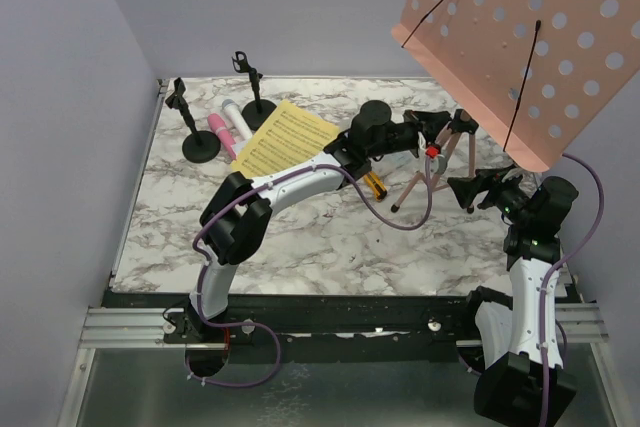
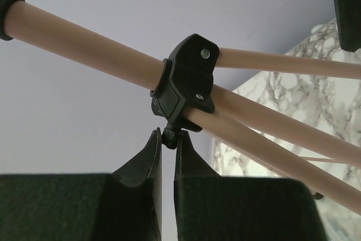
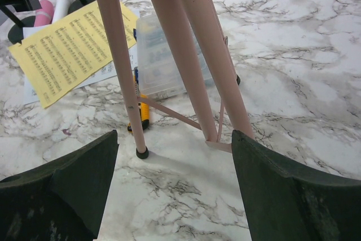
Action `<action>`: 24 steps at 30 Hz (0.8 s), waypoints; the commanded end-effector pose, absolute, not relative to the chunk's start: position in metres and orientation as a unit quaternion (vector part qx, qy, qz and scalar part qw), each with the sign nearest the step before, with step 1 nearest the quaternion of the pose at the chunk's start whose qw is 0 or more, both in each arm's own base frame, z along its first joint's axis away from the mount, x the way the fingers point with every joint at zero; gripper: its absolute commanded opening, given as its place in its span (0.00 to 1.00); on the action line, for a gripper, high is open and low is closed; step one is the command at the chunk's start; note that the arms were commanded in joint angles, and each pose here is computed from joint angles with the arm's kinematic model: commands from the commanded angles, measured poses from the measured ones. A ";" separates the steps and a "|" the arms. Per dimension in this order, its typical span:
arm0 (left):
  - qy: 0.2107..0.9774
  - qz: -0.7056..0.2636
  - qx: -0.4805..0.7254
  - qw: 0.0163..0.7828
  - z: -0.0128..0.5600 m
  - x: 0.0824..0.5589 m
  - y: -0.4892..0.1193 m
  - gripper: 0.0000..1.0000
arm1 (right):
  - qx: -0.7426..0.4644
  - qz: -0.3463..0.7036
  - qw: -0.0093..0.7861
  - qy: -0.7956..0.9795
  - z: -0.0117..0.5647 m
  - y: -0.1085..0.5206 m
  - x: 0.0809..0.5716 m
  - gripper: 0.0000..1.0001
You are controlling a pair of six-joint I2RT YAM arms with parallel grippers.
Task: Pack up the instrument practice props
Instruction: Unscrew the knob on the music stand.
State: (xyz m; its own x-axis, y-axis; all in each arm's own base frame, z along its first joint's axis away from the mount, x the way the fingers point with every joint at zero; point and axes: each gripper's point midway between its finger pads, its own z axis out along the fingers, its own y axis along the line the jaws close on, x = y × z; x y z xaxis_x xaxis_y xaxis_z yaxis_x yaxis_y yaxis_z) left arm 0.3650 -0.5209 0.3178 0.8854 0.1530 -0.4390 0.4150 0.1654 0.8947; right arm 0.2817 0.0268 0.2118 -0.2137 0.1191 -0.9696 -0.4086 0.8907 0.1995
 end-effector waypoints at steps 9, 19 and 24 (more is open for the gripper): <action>0.362 -0.287 0.606 0.648 0.352 0.348 -0.505 0.00 | -0.104 0.218 0.621 0.745 0.212 0.028 0.280 0.85; 0.411 -0.394 0.562 0.600 0.364 0.337 -0.502 0.24 | -0.103 0.218 0.621 0.746 0.212 0.028 0.280 0.85; 0.426 -0.414 0.546 0.592 0.369 0.335 -0.501 0.42 | -0.104 0.217 0.621 0.746 0.212 0.028 0.280 0.85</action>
State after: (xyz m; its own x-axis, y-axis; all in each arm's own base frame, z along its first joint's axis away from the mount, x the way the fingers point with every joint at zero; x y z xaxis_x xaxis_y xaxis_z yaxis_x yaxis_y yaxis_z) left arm 0.3583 -0.5018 0.3323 0.3603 0.0611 -0.9308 0.9254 0.1021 0.3650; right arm 0.2817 0.0268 0.2118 -0.2137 0.1191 -0.9696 -0.4089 0.8905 0.1995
